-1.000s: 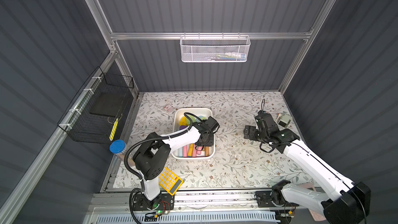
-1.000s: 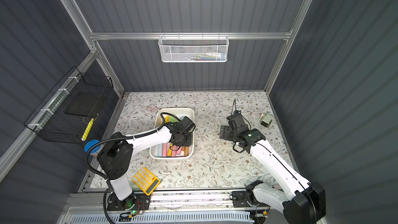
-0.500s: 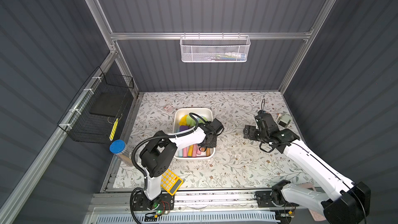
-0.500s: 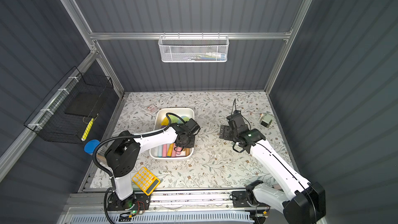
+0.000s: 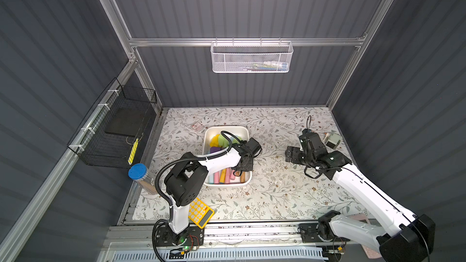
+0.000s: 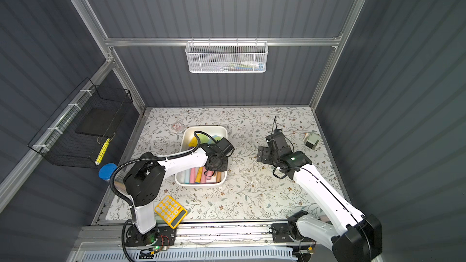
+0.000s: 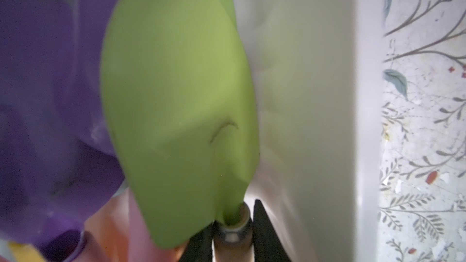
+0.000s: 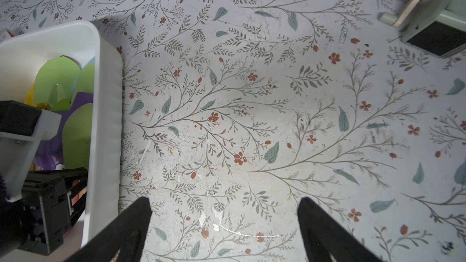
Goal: Take the shovel out of the storage box
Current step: Pick up the shovel from the storage box.
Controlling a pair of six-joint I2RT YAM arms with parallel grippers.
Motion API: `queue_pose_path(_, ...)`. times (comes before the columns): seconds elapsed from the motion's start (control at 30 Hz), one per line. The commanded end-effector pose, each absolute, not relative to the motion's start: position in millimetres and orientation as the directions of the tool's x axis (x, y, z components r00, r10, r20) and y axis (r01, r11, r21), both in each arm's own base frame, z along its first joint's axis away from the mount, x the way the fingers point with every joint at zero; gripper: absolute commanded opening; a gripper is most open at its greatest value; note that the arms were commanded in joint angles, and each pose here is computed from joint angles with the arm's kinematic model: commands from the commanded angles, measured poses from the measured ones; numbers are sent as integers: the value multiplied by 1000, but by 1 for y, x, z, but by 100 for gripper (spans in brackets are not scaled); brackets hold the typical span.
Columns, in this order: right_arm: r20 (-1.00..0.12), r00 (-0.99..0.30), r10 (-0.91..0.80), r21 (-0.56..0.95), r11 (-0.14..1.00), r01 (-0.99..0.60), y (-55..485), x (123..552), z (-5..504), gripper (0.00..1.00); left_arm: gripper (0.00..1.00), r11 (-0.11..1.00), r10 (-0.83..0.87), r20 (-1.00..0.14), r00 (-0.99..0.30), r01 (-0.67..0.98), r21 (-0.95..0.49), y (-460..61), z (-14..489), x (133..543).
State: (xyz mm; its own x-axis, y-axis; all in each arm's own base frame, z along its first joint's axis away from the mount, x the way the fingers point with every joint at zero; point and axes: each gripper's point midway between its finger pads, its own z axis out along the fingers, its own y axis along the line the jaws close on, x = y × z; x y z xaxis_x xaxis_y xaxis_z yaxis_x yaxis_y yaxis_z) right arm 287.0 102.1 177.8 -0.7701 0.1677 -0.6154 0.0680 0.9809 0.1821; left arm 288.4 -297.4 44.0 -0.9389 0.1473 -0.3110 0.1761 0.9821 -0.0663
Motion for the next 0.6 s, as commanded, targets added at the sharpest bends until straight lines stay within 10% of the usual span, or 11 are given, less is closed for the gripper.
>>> queue_pose_path(0.0,-619,-770,157,175,983,60,101,284,179,93,23,979,176,-263,-949,198,-59,-301,29,283)
queue_pose_path(0.17,-625,-764,161,185,981,55,102,284,182,93,2,977,179,-277,-944,204,-62,-299,35,282)
queue_pose_path(0.57,-624,-768,147,251,968,-19,128,284,193,94,4,972,146,-404,-903,207,-113,-293,110,288)
